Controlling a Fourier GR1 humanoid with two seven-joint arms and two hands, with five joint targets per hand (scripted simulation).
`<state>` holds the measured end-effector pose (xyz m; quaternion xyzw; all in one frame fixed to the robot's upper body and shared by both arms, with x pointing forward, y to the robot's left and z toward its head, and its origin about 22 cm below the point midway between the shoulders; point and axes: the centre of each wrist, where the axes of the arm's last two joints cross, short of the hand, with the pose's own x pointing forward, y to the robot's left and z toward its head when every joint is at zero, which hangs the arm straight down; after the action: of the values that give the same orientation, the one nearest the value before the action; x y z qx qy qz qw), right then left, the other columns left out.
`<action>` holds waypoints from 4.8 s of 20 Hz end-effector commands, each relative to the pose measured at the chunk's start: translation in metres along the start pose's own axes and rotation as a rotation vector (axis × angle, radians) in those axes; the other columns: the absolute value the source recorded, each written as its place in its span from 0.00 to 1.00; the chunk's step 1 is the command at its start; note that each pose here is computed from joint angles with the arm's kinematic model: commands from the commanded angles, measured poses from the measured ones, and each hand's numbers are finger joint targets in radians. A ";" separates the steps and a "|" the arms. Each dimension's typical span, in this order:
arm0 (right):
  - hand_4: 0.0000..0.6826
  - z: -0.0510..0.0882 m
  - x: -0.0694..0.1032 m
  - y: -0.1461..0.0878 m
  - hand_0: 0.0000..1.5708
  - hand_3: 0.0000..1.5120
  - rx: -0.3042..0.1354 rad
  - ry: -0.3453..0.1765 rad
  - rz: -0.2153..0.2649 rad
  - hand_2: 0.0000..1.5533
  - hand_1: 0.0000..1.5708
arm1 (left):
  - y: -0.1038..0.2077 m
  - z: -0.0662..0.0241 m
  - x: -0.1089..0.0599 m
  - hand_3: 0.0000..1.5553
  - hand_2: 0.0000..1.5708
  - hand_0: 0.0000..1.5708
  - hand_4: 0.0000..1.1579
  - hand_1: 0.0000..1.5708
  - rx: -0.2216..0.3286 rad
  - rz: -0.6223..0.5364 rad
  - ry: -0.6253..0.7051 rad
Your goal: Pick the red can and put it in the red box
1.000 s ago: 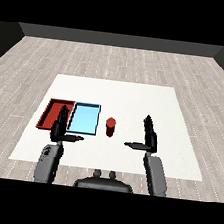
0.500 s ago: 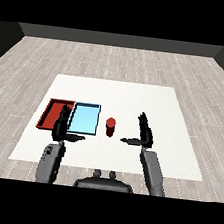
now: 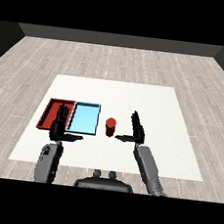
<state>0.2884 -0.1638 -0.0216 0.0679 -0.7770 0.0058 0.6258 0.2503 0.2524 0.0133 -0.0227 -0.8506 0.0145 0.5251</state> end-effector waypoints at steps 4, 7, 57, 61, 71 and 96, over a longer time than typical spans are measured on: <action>0.00 -0.002 -0.005 0.009 0.00 0.00 0.044 0.028 -0.050 0.00 0.00 | -0.005 0.0152 -0.018 0.00 0.00 0.00 0.00 0.00 -0.007 0.012 0.007; 0.00 -0.006 -0.018 0.027 0.00 0.00 0.024 0.078 -0.059 0.00 0.00 | -0.005 -0.0015 0.003 0.00 0.00 0.00 0.00 0.00 -0.002 0.001 -0.003; 0.00 -0.036 -0.057 0.084 0.32 0.28 -0.047 0.191 -0.101 0.43 0.32 | -0.005 0.0008 0.005 0.00 0.00 0.00 0.00 0.00 0.019 -0.011 -0.025; 0.90 -0.038 -0.061 0.081 0.93 0.94 -0.074 0.197 0.012 0.94 0.93 | 0.006 0.0100 0.007 0.00 0.00 0.00 0.00 0.00 0.016 -0.018 -0.012; 0.88 -0.053 -0.050 0.090 0.93 0.91 -0.045 0.158 0.079 0.93 0.93 | -0.011 -0.0126 0.003 0.00 0.00 0.00 0.00 0.00 0.017 -0.019 -0.006; 0.96 -0.039 0.043 0.080 0.92 0.92 0.005 -0.130 0.071 0.92 0.92 | -0.088 -0.0070 0.001 0.00 0.00 0.00 0.00 0.00 -0.145 0.033 0.131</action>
<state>0.3188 -0.0690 0.0280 0.0421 -0.8148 0.0269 0.5776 0.2527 0.1775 0.0216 -0.0707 -0.8194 -0.0340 0.5678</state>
